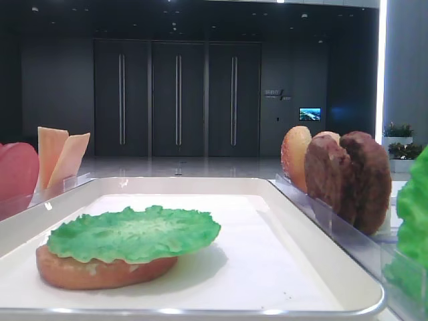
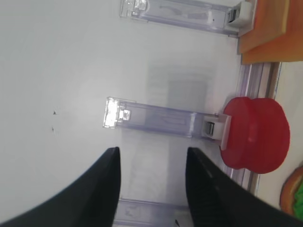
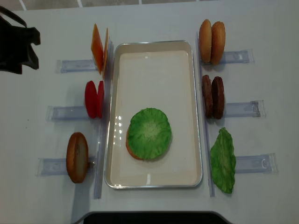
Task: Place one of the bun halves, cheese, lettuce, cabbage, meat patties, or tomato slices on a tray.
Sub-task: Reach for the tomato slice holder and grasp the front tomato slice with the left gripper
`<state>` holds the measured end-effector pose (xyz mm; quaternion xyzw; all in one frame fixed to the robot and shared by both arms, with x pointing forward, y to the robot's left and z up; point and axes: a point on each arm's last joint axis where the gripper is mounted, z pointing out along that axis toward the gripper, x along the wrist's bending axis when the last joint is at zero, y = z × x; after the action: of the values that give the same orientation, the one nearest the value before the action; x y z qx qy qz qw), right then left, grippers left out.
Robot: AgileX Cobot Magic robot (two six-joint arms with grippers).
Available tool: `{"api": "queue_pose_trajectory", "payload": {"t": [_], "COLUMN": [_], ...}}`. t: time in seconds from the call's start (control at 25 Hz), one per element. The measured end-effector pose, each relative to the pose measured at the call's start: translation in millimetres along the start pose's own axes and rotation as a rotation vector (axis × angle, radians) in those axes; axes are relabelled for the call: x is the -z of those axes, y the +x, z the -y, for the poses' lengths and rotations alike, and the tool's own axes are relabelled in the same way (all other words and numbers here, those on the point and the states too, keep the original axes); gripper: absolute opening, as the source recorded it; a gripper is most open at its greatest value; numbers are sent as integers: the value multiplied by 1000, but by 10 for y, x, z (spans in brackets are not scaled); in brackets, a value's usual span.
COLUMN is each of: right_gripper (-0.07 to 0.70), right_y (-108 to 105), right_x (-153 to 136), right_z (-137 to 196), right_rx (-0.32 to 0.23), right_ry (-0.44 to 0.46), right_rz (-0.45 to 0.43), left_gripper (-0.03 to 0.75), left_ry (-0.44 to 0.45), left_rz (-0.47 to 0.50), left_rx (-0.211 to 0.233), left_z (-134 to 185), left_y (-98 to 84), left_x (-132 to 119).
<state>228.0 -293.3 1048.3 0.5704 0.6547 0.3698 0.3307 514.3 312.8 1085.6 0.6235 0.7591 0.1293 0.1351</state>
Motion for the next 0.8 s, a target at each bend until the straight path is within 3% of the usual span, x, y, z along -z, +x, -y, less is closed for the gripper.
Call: {"api": "queue_pose_trajectory", "payload": {"t": [0.4, 0.6, 0.8], "right_gripper": [245, 245, 244], "right_y": [0, 0, 0], "right_x": [0, 0, 0], "right_z": [0, 0, 0], "right_rx": [0, 0, 0], "right_ry": [0, 0, 0], "right_rz": [0, 0, 0], "left_gripper": [345, 345, 346], "left_ry": [41, 41, 85], "left_rz": [14, 53, 93], "left_rx": [-6, -86, -136], "left_z": [-43, 35, 174], "left_y": [-72, -543, -1056], "left_x": [-141, -185, -367]}}
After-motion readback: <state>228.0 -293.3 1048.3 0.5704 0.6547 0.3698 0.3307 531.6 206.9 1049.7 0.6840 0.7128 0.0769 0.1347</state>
